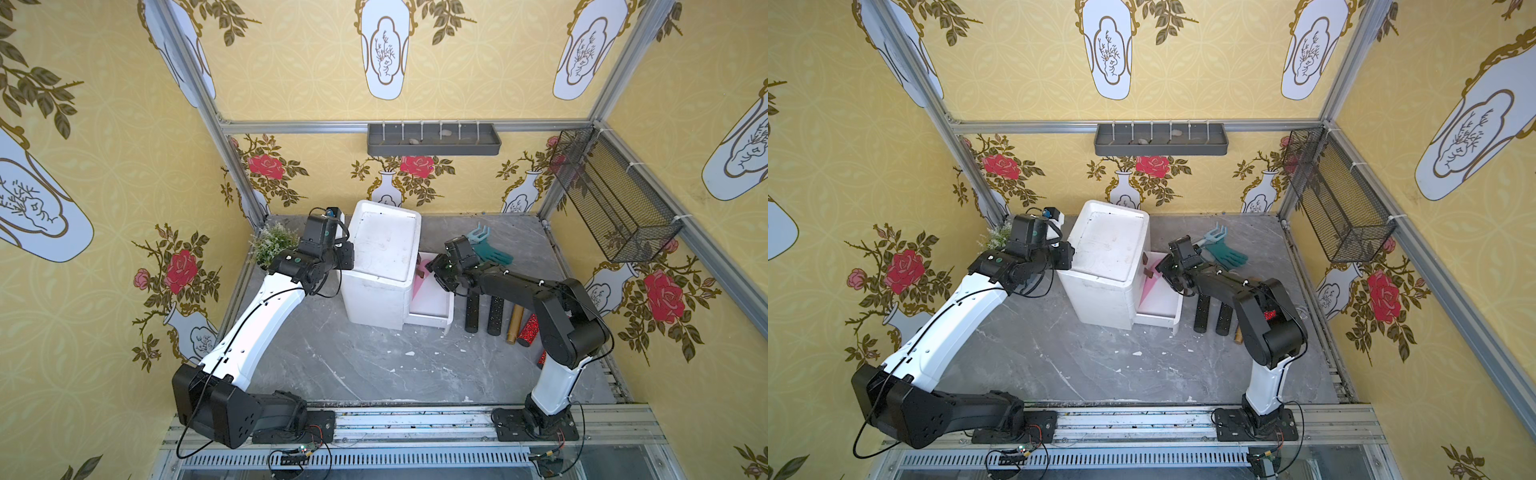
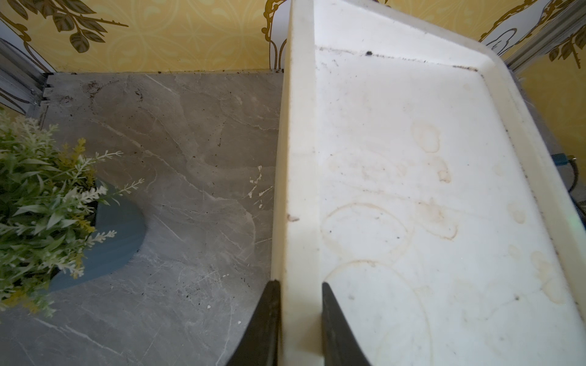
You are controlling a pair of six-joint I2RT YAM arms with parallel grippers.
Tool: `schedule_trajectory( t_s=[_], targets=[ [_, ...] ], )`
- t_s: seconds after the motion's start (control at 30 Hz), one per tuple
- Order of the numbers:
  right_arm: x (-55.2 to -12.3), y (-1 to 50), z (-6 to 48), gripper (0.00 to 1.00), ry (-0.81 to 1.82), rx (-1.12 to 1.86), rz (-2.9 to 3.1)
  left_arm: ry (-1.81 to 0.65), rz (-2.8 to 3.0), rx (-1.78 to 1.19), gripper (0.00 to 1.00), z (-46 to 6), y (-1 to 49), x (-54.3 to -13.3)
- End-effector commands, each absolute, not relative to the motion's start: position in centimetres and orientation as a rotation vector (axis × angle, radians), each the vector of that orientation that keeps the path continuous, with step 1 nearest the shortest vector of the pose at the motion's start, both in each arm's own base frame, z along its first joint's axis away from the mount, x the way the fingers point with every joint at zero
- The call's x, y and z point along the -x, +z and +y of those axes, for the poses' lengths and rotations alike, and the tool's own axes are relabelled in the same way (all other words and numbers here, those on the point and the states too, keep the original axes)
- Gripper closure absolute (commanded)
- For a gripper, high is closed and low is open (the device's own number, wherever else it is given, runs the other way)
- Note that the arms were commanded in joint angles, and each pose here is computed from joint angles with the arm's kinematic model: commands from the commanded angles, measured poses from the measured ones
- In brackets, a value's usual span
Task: Take the microphone out of the drawer
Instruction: Pick up the microphone from the drawer.
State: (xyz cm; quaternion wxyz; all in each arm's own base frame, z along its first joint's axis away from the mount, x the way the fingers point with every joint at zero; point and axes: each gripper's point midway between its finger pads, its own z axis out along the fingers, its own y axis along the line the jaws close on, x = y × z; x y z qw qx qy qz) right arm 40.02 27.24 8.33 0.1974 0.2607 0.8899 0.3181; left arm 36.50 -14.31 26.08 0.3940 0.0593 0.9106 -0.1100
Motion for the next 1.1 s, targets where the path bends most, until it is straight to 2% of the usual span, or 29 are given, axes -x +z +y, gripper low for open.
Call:
schedule_trajectory(
  t_s=[0.0,0.47,0.83,1.07],
  targets=[
    [-40.8,8.6,28.2,0.39,0.933,-0.737,2.464,-0.332,2.43,-0.157,1.0,-14.8,23.5,-34.7],
    [-40.3,6.1,30.3,0.39,0.92,-0.744,2.559,-0.333,2.423,-0.152,1.0,-14.7,23.5,-34.6],
    [-39.7,3.9,30.5,0.41,0.795,-0.711,2.666,-0.338,2.418,-0.151,1.0,-14.8,23.6,-34.7],
    [-39.5,3.8,29.9,0.47,0.695,-0.663,2.684,-0.336,2.419,-0.15,1.0,-14.8,23.6,-34.7]
  ],
)
